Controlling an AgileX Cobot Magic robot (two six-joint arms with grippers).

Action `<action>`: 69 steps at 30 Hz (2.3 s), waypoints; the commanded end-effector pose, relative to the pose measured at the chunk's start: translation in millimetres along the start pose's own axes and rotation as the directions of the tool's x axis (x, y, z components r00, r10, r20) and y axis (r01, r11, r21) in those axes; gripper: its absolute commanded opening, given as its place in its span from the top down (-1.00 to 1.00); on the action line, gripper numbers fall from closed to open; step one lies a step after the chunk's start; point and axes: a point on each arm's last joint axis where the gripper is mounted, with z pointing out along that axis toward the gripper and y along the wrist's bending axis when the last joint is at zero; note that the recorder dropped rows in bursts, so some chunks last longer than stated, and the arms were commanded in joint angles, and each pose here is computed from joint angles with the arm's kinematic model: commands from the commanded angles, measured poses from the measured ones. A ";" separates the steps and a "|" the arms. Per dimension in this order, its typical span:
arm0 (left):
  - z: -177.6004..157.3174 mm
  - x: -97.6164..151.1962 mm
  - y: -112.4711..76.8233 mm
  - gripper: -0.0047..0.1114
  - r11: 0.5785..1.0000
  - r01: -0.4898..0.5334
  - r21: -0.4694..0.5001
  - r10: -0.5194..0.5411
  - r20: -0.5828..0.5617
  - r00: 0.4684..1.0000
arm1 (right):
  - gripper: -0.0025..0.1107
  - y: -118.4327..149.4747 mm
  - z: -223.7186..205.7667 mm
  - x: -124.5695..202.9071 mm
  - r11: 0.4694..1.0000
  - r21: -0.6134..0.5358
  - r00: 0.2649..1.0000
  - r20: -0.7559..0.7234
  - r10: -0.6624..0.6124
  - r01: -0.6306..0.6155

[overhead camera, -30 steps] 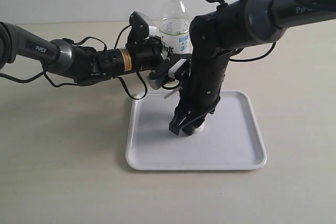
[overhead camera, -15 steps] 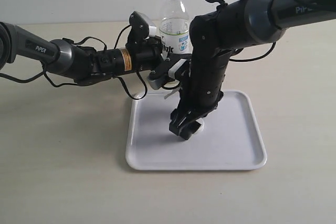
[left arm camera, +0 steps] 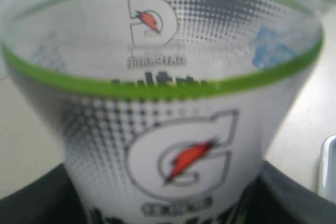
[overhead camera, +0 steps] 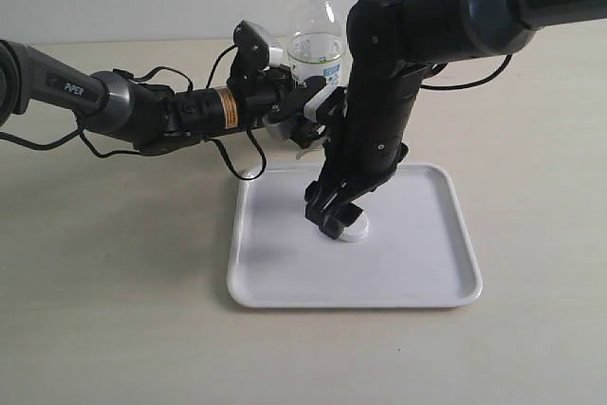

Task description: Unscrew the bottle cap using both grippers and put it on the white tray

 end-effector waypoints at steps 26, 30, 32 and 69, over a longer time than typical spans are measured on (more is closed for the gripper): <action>-1.6 -5.5 3.4 -0.76 1.000 0.005 -0.012 -0.005 0.005 1.000 | -0.39 4.7 -42.8 5.2 1.000 0.012 0.999 0.030 -0.017 0.017; -6.1 -5.1 9.0 -0.76 0.999 0.044 -0.015 -0.044 0.000 0.999 | -0.39 5.0 -42.8 6.1 1.000 0.008 1.000 0.021 -0.015 0.015; -10.5 -6.2 13.4 -0.76 0.998 0.060 -0.012 -0.060 -0.007 0.998 | -0.39 5.4 -42.7 7.1 1.000 0.004 1.000 0.010 -0.015 0.015; -133.4 -40.5 93.3 -0.76 0.943 0.309 0.123 -0.315 0.033 0.948 | -0.38 23.7 -195.3 51.1 0.984 0.158 0.929 0.370 0.014 -0.078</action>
